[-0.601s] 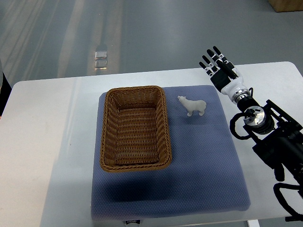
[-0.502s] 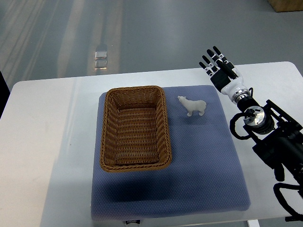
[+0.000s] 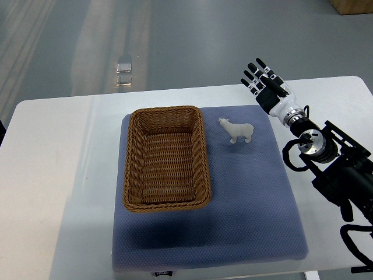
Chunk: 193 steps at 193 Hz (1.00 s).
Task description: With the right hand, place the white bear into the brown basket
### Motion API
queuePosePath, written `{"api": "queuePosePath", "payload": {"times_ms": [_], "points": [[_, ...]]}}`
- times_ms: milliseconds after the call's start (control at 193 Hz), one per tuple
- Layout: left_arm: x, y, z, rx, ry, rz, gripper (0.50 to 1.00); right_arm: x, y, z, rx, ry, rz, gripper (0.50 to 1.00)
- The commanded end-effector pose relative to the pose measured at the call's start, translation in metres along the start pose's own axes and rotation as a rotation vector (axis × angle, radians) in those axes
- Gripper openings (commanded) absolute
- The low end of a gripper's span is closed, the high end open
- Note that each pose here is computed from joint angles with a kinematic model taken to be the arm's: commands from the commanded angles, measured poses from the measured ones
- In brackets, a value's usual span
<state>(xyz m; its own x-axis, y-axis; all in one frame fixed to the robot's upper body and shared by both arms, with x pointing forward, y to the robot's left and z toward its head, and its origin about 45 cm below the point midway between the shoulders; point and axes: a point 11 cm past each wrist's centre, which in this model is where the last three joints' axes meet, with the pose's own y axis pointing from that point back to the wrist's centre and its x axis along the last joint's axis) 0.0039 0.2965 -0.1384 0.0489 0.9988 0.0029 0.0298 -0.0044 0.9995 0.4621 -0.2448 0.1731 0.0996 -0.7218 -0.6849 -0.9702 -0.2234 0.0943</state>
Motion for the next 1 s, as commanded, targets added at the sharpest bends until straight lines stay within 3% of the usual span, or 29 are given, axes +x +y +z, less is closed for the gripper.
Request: {"api": "queuePosePath", "payload": {"times_ms": [0,321,544,704,828,994], "points": [[-0.001,0.000,0.000,0.000,0.000,-0.003,1.000,-0.009,-0.006,-0.007,-0.031,0.108,-0.026,0.924],[-0.003,0.000,0.000,0.000,-0.002,-0.009,1.000,-0.049,-0.026,-0.038,-0.244,0.913,-0.193,0.924],[-0.003,0.000,0.000,0.000,-0.004,-0.009,1.000,-0.075,-0.040,-0.071,-0.525,1.582,-0.167,0.921],[-0.003,0.000,0.000,0.000,-0.002,-0.009,1.000,-0.106,-0.032,-0.088,-0.761,1.762,-0.227,0.921],[-0.003,0.000,0.000,0.000,-0.001,-0.009,1.000,-0.128,-0.024,-0.087,-0.808,1.822,-0.289,0.921],[-0.003,0.000,0.000,0.000,-0.002,-0.009,1.000,-0.129,-0.023,-0.076,-0.812,1.802,-0.319,0.919]]}}
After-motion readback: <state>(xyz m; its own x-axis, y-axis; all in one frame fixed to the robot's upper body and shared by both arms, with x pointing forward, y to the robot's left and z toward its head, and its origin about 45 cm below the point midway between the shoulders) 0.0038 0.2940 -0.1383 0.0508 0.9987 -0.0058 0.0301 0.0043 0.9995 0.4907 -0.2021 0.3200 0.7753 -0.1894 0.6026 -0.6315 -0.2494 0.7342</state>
